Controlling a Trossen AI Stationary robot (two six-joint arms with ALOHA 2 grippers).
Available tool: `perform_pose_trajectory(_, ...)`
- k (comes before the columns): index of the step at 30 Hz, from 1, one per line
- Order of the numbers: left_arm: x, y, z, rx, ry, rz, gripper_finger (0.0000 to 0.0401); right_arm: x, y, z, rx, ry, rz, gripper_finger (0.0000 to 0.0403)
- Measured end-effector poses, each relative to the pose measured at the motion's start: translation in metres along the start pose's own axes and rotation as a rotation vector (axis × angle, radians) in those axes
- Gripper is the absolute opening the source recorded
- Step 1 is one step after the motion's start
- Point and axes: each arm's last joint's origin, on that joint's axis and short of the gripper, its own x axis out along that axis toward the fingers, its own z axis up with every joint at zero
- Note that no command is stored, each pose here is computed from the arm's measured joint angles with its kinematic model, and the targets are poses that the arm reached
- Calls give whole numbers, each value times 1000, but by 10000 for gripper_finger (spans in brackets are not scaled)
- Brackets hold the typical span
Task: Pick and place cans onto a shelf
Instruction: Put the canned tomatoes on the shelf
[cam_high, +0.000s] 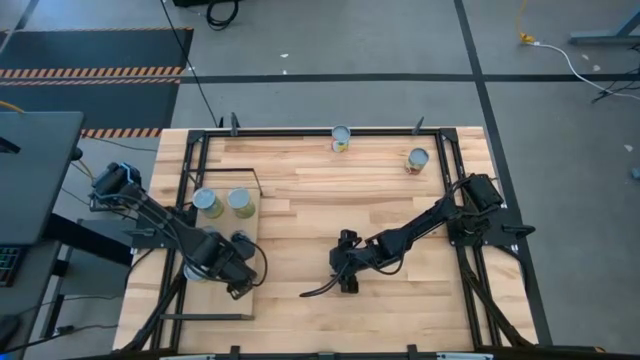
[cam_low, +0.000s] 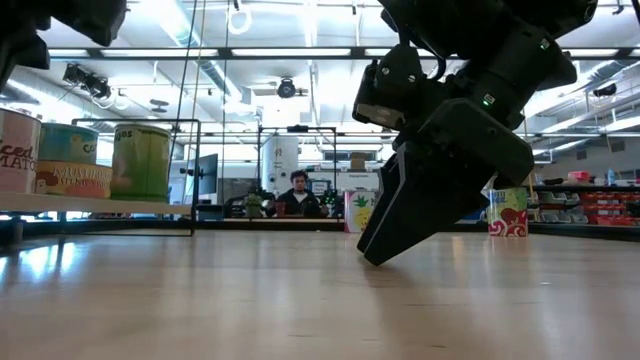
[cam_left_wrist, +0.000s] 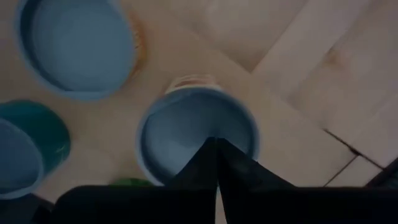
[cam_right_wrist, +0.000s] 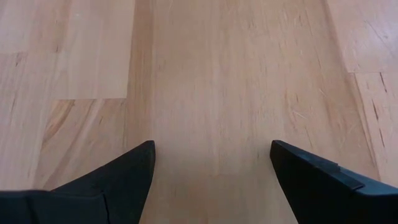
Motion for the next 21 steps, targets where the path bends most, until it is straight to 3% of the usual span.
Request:
perform_pose_trajectory(11,-1,-6,-13,72,33,-31,5,0,0,0,-2,1,0,327)
perform_pose_trajectory(21,-1,-7,-16,64,48,-35,7,0,0,0,-2,1,0,327)
